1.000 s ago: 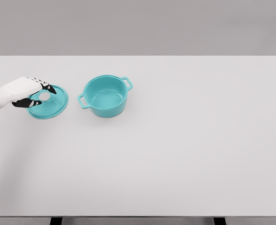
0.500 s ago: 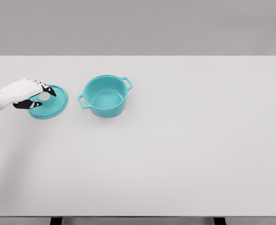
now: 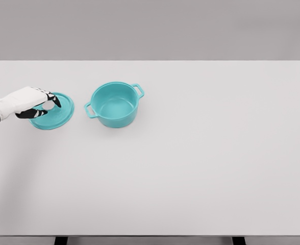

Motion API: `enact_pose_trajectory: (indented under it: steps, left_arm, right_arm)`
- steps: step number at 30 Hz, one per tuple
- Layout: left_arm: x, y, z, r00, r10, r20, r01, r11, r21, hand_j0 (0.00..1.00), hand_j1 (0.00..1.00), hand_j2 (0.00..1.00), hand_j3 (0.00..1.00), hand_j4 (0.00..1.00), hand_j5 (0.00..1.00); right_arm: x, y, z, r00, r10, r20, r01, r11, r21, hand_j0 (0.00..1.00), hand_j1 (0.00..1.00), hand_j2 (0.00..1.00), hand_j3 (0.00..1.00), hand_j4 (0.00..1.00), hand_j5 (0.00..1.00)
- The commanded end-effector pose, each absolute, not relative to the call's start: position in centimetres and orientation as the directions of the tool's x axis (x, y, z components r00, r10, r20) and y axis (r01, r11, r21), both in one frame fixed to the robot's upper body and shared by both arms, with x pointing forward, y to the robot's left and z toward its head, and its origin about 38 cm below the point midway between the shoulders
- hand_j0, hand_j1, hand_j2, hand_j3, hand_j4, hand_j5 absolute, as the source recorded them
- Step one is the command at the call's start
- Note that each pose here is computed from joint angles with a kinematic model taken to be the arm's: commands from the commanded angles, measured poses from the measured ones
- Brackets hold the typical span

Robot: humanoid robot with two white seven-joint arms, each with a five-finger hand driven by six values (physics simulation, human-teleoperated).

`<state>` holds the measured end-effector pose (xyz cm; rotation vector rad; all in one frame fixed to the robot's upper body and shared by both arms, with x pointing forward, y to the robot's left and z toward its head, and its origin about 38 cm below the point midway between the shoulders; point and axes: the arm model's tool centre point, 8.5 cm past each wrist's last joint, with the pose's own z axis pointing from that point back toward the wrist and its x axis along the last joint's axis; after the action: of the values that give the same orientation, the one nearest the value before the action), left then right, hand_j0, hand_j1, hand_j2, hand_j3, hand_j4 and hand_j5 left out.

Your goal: Cover the pot with left arm

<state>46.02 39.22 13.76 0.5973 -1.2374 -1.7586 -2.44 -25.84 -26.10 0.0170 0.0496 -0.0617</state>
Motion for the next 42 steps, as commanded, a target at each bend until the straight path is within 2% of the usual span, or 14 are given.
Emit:
enact_pose_trajectory:
  steps: [1, 9, 26, 42]
  left_arm:
    - [46.0, 39.3, 13.8, -0.497, -0.862, 0.1, 0.382, -0.113, 0.917, 0.55, 0.55, 0.55, 0.55, 0.55, 0.55]
    - [46.0, 39.2, 13.9, -0.497, -0.862, 0.101, 0.381, -0.112, 0.918, 0.49, 0.49, 0.49, 0.49, 0.49, 0.49]
    - [46.5, 39.8, 15.9, -0.497, -0.864, 0.081, 0.339, -0.107, 0.935, 0.49, 0.49, 0.49, 0.49, 0.49, 0.49]
    - [46.6, 38.0, 20.6, -0.574, -0.819, -0.01, 0.22, -0.166, 0.961, 0.47, 0.47, 0.47, 0.47, 0.47, 0.47]
  right_arm:
    - [-2.5, -25.8, -26.1, 0.997, -0.061, -0.051, 0.062, 0.998, 0.016, 1.0, 1.0, 1.0, 1.0, 1.0, 1.0]
    - [-2.5, -25.8, -26.1, 0.997, -0.061, -0.051, 0.062, 0.998, 0.016, 1.0, 1.0, 1.0, 1.0, 1.0, 1.0]
    - [-2.4, -25.8, -26.1, 0.997, -0.061, -0.05, 0.062, 0.998, 0.016, 1.0, 1.0, 1.0, 1.0, 1.0, 1.0]
    - [-2.4, -25.8, -26.1, 0.997, -0.061, -0.05, 0.062, 0.998, 0.016, 1.0, 1.0, 1.0, 1.0, 1.0, 1.0]
